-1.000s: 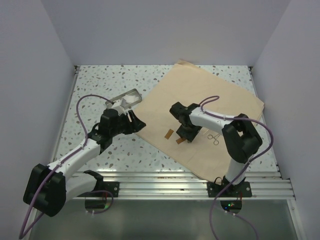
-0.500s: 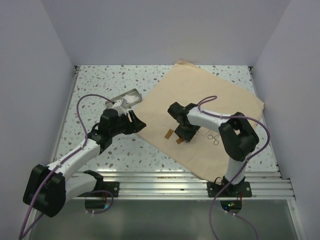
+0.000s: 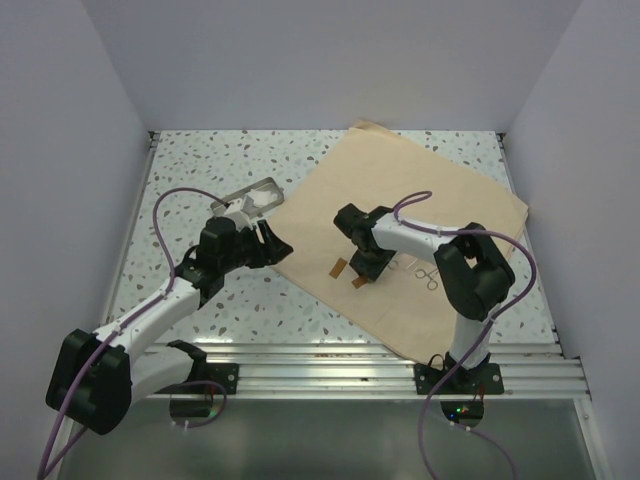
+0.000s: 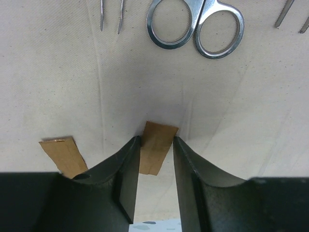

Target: Prepare the surgical pack

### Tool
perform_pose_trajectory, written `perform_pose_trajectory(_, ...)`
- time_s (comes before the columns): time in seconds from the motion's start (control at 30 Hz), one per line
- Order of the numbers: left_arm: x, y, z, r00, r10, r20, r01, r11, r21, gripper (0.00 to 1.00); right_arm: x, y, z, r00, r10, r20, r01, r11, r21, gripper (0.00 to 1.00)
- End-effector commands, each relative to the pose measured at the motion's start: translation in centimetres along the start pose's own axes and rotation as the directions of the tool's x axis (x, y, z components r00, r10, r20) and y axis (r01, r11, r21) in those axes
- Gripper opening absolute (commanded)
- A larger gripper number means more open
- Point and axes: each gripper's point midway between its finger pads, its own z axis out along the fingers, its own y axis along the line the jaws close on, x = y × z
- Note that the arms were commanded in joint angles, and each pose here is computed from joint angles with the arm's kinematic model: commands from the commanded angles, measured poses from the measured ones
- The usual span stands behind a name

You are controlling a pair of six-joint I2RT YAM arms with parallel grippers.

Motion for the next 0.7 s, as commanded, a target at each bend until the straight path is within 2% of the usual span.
perform_pose_trajectory(0.0, -2.4, -2.5, -0.3, 0.996, 0.052, 0.068, -0.057, 0.995, 0.078, 0.62, -1.3, 0.6, 0.0, 0.998, 0.015, 0.064, -0.015, 1.000, -0.003, 0.35)
perform_pose_trajectory(0.23, -2.0, -3.1, -0.4, 0.998, 0.053, 0.043, -0.057, 0.992, 0.111, 0.62, -2.0, 0.4, -1.4, 0.996, 0.014, 0.090, -0.011, 1.000, -0.029, 0.29)
perform_pose_trajectory(0.33, -1.5, -3.7, -0.2, 0.998, 0.055, 0.018, -0.057, 0.986, 0.155, 0.65, -2.4, 0.3, -2.3, 0.994, -0.005, 0.105, 0.011, 0.999, -0.051, 0.26)
perform_pose_trajectory(0.43, -0.4, -4.9, 0.3, 0.998, 0.047, -0.031, -0.038, 0.966, 0.257, 0.69, -2.7, 0.5, -3.2, 0.991, -0.045, 0.124, 0.055, 0.995, -0.082, 0.25)
perform_pose_trajectory(0.67, 4.6, -8.2, 1.6, 0.970, -0.015, -0.243, 0.130, 0.876, 0.464, 0.72, -2.6, 1.8, -5.5, 0.980, -0.138, 0.144, 0.167, 0.963, -0.211, 0.22)
